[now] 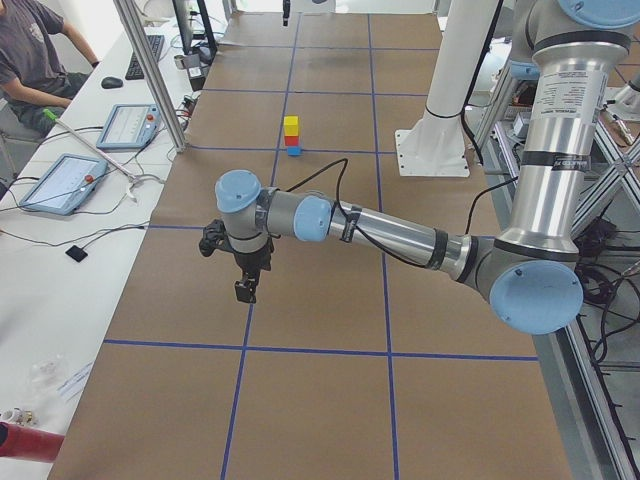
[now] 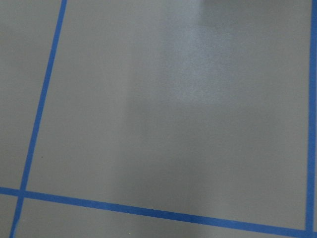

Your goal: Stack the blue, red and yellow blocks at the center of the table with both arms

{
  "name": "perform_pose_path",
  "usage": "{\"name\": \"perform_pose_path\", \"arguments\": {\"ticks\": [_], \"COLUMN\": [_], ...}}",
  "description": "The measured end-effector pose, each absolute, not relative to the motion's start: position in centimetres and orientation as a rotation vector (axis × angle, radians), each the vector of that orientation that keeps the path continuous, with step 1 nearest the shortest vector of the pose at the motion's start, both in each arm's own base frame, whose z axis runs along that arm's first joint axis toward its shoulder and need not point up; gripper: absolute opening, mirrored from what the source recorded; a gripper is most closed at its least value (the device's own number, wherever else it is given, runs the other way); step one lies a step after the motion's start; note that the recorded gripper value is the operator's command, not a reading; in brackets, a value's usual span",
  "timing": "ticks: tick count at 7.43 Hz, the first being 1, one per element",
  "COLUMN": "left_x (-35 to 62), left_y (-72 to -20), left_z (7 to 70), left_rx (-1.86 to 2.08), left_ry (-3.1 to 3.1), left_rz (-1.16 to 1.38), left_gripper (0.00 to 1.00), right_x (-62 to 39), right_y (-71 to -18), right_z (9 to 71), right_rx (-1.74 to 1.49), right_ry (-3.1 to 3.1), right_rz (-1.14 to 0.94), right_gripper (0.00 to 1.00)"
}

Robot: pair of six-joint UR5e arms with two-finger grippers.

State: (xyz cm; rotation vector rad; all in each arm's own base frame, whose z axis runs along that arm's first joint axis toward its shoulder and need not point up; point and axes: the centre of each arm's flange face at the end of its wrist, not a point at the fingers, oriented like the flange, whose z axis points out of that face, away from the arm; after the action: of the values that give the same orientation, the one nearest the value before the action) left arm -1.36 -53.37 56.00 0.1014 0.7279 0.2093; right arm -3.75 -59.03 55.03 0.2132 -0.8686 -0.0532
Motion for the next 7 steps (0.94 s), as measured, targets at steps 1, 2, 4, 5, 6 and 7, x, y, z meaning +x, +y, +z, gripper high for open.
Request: {"name": "perform_pose_path", "arguments": {"ticks": [1,2,4,5,6,7], "left_x": [-2.3,-2.8,-3.1,-3.0,-3.0,-2.9], "left_y": [-52.7,-52.4,-52.0,-52.0,-51.9,-52.0], "left_z": [57.9,59.2,60.4,60.9,61.3,61.1], "left_rx": [0.075,0.056,0.037,0.029,0.025,0.033], "left_ry": [0.727,0.727,0.734,0.743,0.748,0.755], "left_rz": [0.192,0.179,0.167,0.165,0.168,0.171], "left_gripper": [1.00,1.00,1.00,1.00,1.00,1.00], "right_x": [-3.2,-3.1,-2.2,-1.8,-1.7,-1.7], "right_y": [-59.0,-58.9,-58.8,-58.6,-58.7,-58.7], "right_z": [55.0,55.2,55.3,55.1,55.0,54.9], "right_rx": [0.201,0.183,0.152,0.147,0.146,0.147], "right_ry": [-0.874,-0.876,-0.890,-0.901,-0.909,-0.911], "right_rz": [-0.055,-0.053,-0.031,-0.024,-0.023,-0.022], "right_gripper": [0.99,0.99,1.00,1.00,1.00,1.00]}}
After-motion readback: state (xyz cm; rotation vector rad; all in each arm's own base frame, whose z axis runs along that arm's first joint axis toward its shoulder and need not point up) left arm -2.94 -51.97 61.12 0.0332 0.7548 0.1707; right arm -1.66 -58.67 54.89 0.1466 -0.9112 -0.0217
